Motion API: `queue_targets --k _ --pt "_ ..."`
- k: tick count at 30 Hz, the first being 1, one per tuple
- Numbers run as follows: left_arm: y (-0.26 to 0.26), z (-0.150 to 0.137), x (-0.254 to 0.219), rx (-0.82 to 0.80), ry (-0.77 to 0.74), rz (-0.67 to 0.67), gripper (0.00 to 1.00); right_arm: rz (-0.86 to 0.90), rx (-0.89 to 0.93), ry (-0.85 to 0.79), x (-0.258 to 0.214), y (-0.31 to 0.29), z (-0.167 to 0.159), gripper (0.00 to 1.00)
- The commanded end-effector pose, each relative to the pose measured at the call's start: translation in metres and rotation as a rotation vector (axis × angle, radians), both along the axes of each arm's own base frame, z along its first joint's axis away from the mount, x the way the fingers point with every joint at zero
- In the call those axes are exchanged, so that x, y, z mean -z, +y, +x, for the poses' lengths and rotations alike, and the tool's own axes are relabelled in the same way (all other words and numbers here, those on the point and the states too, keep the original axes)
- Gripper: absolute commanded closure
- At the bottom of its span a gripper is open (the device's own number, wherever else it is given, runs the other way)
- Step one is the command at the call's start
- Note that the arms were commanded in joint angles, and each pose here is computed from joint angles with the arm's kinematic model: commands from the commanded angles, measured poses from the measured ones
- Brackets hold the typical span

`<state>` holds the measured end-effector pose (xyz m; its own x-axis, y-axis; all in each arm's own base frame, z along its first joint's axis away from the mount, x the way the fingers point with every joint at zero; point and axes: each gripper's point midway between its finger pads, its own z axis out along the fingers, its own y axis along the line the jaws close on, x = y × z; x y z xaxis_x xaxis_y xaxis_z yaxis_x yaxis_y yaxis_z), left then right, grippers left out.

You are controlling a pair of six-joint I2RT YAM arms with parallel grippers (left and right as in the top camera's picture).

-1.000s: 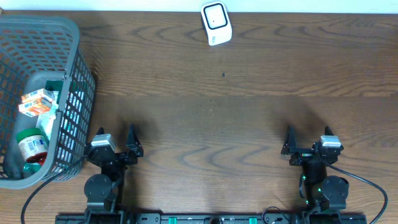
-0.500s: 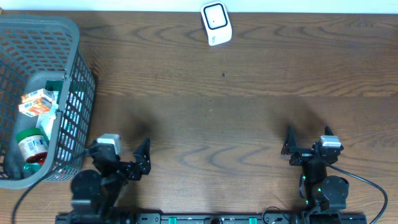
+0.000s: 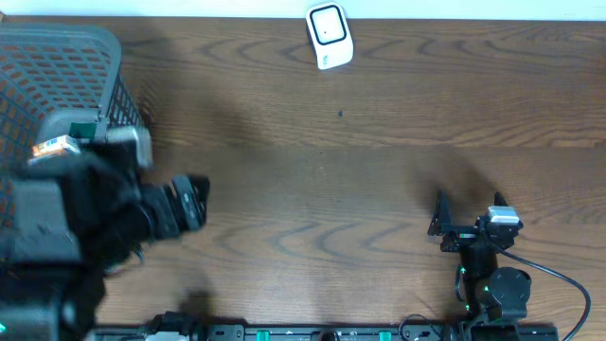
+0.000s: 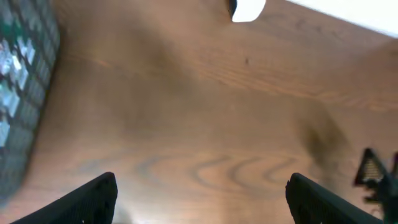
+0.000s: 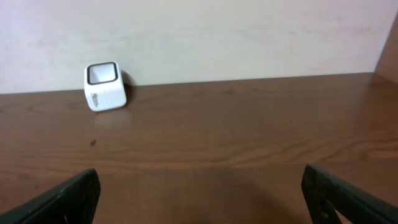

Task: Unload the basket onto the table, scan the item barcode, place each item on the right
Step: 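Reach the left gripper into the grey basket toward the green-lidded jar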

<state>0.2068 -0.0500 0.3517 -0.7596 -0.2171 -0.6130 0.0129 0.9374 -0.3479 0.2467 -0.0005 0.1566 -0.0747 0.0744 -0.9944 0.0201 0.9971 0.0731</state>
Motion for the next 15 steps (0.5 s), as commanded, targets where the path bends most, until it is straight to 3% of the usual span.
queue_targets --k 1,6,12,13,14,15 --pt "0.004 0.015 -0.05 0.009 -0.082 0.044 0.12 0.012 0.007 0.0 0.0 -0.001 0.0 0.01" --pt "0.005 0.031 -0.083 0.002 -0.161 0.046 0.12 0.012 0.008 0.0 0.0 -0.001 0.0 0.01" --pt "0.007 0.018 -0.066 -0.001 -0.069 0.055 0.13 0.012 0.008 0.001 0.001 -0.001 0.0 0.01" --pt "0.008 0.017 -0.064 -0.004 -0.061 0.058 0.27 0.012 0.007 0.0 0.0 -0.001 0.0 0.01" --pt "0.008 0.017 -0.063 -0.008 -0.057 0.061 0.61 0.012 0.007 0.0 0.0 -0.001 0.0 0.01" --pt "0.008 0.017 -0.063 -0.008 -0.058 0.062 0.81 0.012 0.007 0.0 0.0 -0.001 0.0 0.01"
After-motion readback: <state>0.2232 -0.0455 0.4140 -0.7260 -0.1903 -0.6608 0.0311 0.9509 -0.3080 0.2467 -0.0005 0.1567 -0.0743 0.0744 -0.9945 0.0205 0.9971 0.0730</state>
